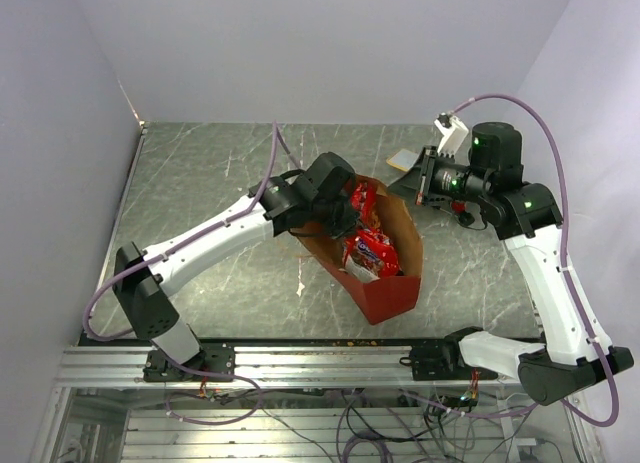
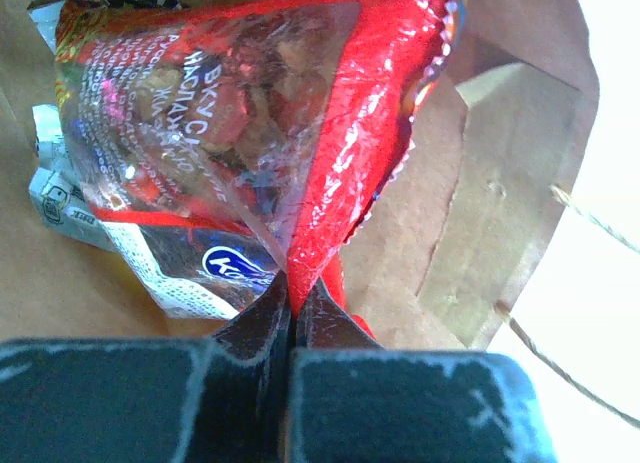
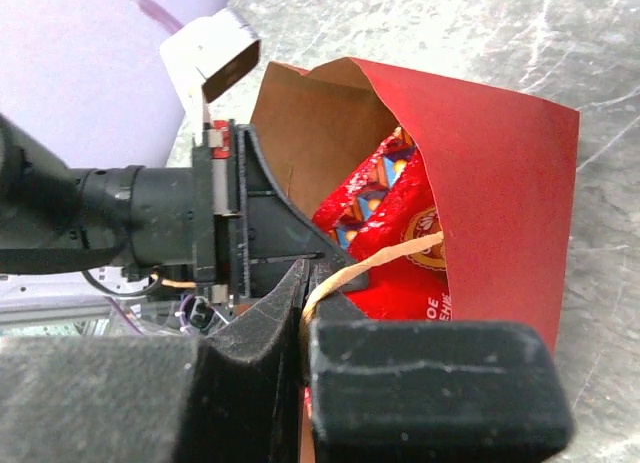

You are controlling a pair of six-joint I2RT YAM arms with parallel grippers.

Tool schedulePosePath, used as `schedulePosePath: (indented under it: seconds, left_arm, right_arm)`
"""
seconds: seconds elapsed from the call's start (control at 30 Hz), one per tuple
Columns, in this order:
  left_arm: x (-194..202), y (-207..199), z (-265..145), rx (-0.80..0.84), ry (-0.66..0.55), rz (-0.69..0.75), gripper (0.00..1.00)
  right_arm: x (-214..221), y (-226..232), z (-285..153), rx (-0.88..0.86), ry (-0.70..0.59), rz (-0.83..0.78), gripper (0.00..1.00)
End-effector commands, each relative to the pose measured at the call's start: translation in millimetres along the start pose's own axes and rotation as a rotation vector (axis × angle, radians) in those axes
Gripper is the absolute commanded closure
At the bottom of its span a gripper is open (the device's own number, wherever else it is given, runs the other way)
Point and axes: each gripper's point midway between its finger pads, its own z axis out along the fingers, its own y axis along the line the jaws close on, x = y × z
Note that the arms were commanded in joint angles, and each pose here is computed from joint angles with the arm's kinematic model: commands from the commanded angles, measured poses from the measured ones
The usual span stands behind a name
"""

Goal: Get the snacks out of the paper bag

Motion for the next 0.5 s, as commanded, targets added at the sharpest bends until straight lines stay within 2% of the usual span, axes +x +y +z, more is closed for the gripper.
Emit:
schedulePosePath:
  seconds: [0.0,0.13,0.3,0.47]
  left_arm:
    - [-2,-59,-41,0.281,0.008,0.039,0.93]
    - [10,-68,-46,0.386,0.023,0.098,0.93]
    - [6,-73,-76,0.477,-0.054,0.165,0.93]
    - [-10,-87,-110,0.487,-0.147,0.238,0.93]
  right_arm:
    - [-10,-2,-11,0.045,-0.077,-0.02,1.0]
    - [-14,-13,-16,0.109,-0.136,-0.005,1.0]
    - [-20,-17,-29,0.152,-0.244,0.033,1.0]
    - [-17,-21,-33,0.187,-0.242,0.081,1.0]
